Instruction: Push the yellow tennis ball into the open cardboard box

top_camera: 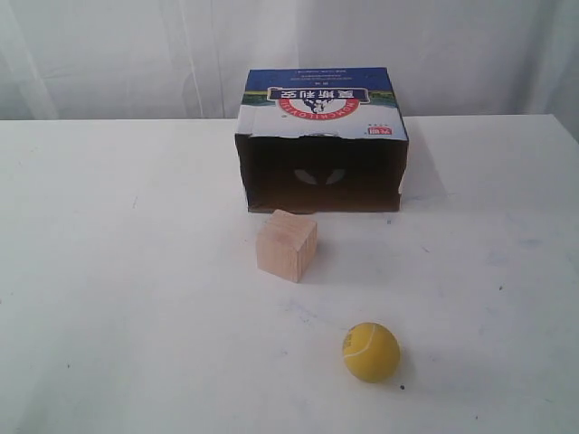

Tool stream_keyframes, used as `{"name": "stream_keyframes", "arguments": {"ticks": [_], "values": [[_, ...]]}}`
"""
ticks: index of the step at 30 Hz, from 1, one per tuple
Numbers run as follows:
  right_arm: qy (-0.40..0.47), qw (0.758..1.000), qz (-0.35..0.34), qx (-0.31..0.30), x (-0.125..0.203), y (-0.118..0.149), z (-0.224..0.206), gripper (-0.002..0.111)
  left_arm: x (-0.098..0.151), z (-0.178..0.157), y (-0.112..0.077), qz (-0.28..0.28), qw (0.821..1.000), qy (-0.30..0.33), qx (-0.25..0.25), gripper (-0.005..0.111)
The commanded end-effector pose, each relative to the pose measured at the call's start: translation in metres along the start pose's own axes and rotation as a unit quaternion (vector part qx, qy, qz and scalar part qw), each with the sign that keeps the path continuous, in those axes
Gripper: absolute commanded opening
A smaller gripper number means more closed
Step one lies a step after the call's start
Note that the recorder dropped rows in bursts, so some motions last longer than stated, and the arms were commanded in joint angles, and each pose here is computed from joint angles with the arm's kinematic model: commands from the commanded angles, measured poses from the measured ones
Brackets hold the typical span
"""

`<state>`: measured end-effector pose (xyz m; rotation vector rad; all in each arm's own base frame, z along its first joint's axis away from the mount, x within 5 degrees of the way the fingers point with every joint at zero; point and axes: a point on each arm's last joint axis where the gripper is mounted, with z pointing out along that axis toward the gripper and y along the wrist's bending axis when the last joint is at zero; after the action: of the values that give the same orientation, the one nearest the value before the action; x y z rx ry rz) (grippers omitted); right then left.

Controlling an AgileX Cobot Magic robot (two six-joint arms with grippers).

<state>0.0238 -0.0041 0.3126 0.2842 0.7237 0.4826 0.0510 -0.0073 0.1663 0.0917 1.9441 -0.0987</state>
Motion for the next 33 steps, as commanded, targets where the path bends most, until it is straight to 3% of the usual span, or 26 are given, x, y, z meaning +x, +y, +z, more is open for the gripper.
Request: {"name": "stream_keyframes", "arguments": {"ticks": [1,4,7,10,11,14,15,17,21,25,27,29,33], "values": [[-0.026,0.995,-0.059,-0.073,-0.050,0.047,0.073,0.000,0.001,0.000,0.000,0.000,1.000,0.000,0.002,0.000],[0.026,0.974,-0.211,-0.079,-0.039,0.049,0.136,0.000,0.001,0.000,0.000,0.000,1.000,0.000,0.002,0.000],[0.189,0.927,-0.326,-0.002,0.008,0.011,0.190,0.000,0.001,0.000,0.000,0.000,1.000,0.000,0.002,0.000],[0.468,0.782,-0.405,0.078,0.098,-0.066,0.207,0.000,0.001,0.000,0.000,0.000,1.000,0.000,0.002,0.000],[0.572,0.702,-0.413,0.098,0.125,-0.094,0.200,0.000,0.001,0.000,0.000,0.000,1.000,0.000,0.002,0.000],[0.761,0.522,-0.352,0.156,0.184,-0.146,0.171,0.000,0.001,0.000,0.000,0.000,1.000,0.000,0.002,0.000],[0.791,0.491,-0.324,0.167,0.194,-0.151,0.164,0.000,0.001,0.000,0.000,0.000,1.000,0.000,0.002,0.000],[0.825,0.477,-0.265,0.145,0.214,-0.145,0.155,0.000,0.001,0.000,0.000,0.000,1.000,0.000,0.002,0.000],[0.849,0.506,-0.148,0.021,0.233,-0.088,0.151,0.000,0.001,0.000,0.000,0.000,1.000,0.000,0.002,0.000],[0.877,0.475,-0.052,-0.058,0.243,-0.027,0.134,0.000,0.001,0.000,0.000,0.000,1.000,0.000,0.002,0.000],[0.888,0.447,-0.038,-0.103,0.253,0.004,0.112,0.000,0.001,0.000,0.000,0.000,1.000,0.000,0.002,0.000],[0.889,0.437,-0.050,-0.124,0.263,0.018,0.090,0.000,0.001,0.000,0.000,0.000,1.000,0.000,0.002,0.000],[0.872,0.470,-0.074,-0.115,0.274,0.017,0.075,0.000,0.001,0.000,0.000,0.000,1.000,0.000,0.002,0.000]]}}
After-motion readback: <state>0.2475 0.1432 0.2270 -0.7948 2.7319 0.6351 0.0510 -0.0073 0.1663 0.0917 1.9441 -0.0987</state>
